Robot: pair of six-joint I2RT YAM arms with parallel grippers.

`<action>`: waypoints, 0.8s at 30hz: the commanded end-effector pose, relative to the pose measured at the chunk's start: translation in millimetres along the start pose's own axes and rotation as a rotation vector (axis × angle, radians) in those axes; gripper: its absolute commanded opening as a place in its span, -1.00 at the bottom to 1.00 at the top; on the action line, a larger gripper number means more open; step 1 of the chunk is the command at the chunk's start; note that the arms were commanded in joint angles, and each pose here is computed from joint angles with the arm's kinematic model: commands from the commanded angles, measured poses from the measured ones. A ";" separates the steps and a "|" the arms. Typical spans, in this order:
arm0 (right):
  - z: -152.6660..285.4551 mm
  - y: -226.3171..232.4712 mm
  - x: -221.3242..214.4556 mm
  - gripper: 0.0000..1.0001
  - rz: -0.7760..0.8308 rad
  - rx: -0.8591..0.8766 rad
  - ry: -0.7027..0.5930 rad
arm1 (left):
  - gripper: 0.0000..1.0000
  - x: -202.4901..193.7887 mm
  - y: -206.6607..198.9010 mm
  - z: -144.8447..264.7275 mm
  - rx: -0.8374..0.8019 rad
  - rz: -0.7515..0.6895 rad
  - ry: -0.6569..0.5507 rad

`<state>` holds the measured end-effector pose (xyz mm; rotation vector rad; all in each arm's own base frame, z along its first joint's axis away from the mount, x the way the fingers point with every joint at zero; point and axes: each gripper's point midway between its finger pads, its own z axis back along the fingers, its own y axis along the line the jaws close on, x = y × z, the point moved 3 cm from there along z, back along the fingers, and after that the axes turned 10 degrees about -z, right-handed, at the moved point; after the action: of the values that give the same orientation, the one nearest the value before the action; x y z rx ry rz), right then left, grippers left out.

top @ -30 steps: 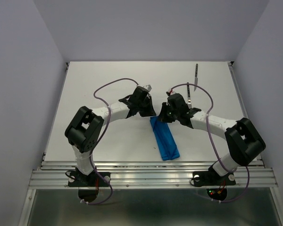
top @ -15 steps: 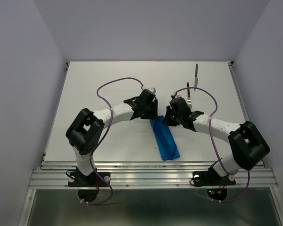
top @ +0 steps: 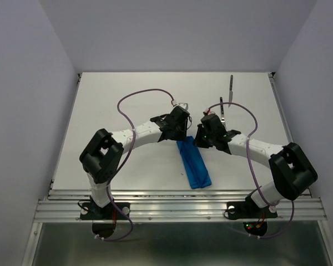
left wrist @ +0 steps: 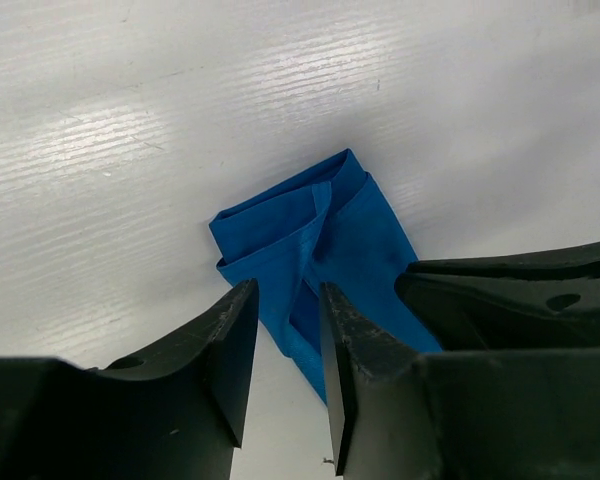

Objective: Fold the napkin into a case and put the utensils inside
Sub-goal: Grasp the top corner of the smaller rectangle folded napkin from the folded napkin.

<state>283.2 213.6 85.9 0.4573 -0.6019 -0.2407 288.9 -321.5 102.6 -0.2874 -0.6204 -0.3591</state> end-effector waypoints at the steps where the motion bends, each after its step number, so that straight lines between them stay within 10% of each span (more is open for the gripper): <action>1: 6.5 1.2 7.8 -0.72 -0.015 0.006 -0.033 | -0.18 14.7 -6.0 1.2 0.009 -0.031 -0.032; 17: 1.0 6.4 4.3 -0.71 -0.001 0.026 0.007 | -0.24 4.7 -11.8 -15.5 0.003 -0.056 0.015; 24: -2.5 11.1 -3.4 -0.56 0.033 0.065 0.063 | -0.91 4.3 -10.7 -18.8 0.016 -0.056 0.023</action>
<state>276.5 217.4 81.4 0.4755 -0.5566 -0.2113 290.2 -331.3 77.5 -0.2458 -0.5705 -0.4040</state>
